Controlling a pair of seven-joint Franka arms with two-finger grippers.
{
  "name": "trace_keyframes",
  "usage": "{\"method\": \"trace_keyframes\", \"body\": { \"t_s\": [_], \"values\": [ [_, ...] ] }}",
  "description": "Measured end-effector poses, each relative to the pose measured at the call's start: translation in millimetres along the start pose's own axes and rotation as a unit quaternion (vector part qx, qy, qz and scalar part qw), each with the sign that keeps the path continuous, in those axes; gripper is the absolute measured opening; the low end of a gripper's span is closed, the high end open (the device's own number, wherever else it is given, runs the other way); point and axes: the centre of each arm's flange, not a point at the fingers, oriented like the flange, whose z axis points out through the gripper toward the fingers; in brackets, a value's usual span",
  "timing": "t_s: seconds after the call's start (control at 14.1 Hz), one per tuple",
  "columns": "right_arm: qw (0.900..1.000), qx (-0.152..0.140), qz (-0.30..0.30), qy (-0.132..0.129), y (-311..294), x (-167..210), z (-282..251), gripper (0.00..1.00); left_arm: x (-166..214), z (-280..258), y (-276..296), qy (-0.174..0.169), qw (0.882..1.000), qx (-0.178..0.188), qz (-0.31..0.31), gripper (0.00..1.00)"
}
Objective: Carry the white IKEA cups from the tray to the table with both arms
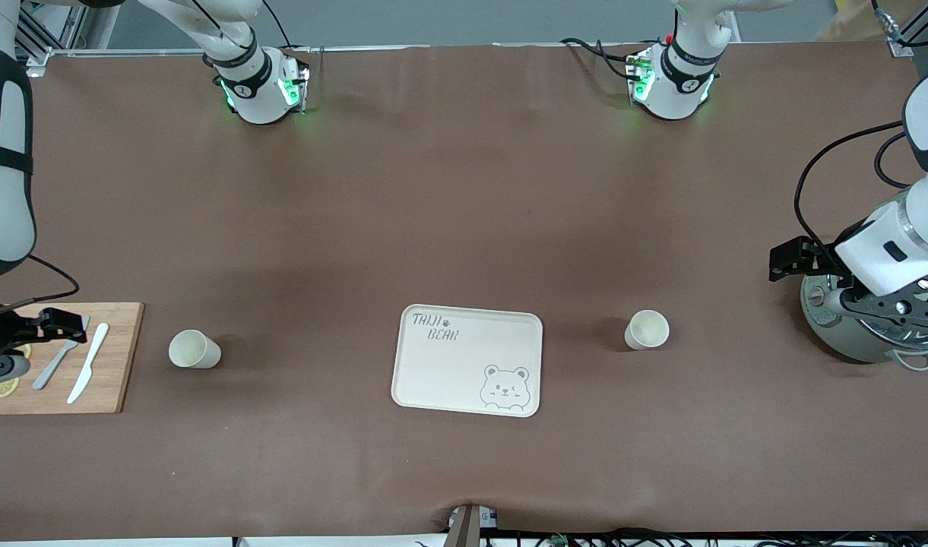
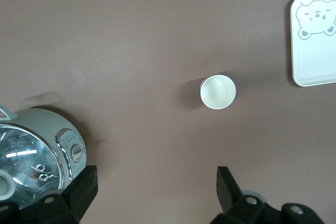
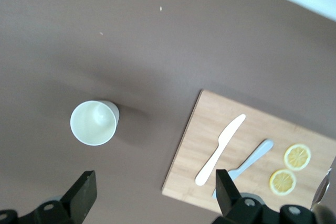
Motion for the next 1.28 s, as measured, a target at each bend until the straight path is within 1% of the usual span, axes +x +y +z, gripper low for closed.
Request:
{"method": "trace_keyframes", "body": {
  "t_s": [0.07, 0.14, 0.21, 0.28, 0.36, 0.5, 0.64, 0.78, 0.85, 0.92, 1.07, 1.28],
  "values": [
    [1.0, 0.008, 0.01, 0.008, -7.2, 2.4, -10.2, 1.0, 0.2, 0.1, 0.9, 0.0, 1.0, 0.0, 0.001, 1.0],
    [0.999, 0.02, 0.043, 0.006, -20.9, 5.7, -21.1, 1.0, 0.3, 0.4, 2.0, 0.0, 1.0, 0.0, 0.002, 1.0],
    [0.995, 0.029, 0.093, 0.0, -37.3, 10.4, -33.0, 1.0, 0.5, 0.9, 2.7, -0.001, 1.0, 0.0, 0.002, 1.0],
    [0.989, 0.035, 0.145, -0.004, -53.5, 15.4, -45.3, 1.0, 0.6, 1.3, 2.6, -0.001, 1.0, 0.0, 0.002, 1.0],
    [0.983, 0.039, 0.177, -0.01, -68.4, 18.9, -55.5, 1.0, 0.6, 1.5, 2.4, -0.001, 1.0, 0.0, 0.002, 1.0],
    [0.976, 0.046, 0.21, -0.019, -91.7, 18.7, -79.9, 1.0, 0.6, 1.7, 2.1, -0.001, 1.0, 0.0, 0.002, 1.0],
    [0.97, 0.066, 0.229, -0.042, -98.3, -0.8, -107.4, 1.0, 0.3, 1.7, 0.1, -0.002, 1.0, 0.001, 0.0, 1.0],
    [0.965, 0.075, 0.245, -0.058, -86.5, -28.2, -131.6, 1.0, -0.1, 2.1, -2.5, -0.003, 1.0, 0.005, -0.001, 1.0],
    [0.964, 0.074, 0.249, -0.058, -79.1, -39.5, -140.5, 1.0, 0.0, 2.2, -2.2, -0.003, 1.0, 0.006, -0.001, 1.0],
    [0.964, 0.067, 0.251, -0.055, -72.0, -46.2, -143.8, 1.0, 0.2, 2.2, -1.1, -0.003, 1.0, 0.006, 0.0, 1.0],
    [0.968, 0.039, 0.245, -0.045, -61.1, -46.3, -136.5, 1.0, 0.1, 2.3, -1.7, -0.003, 1.0, 0.006, 0.0, 1.0],
    [0.971, 0.037, 0.233, -0.047, -61.6, -36.6, -113.6, 1.0, 1.7, 8.7, -7.6, -0.006, 1.0, 0.006, -0.005, 1.0]
  ]
}}
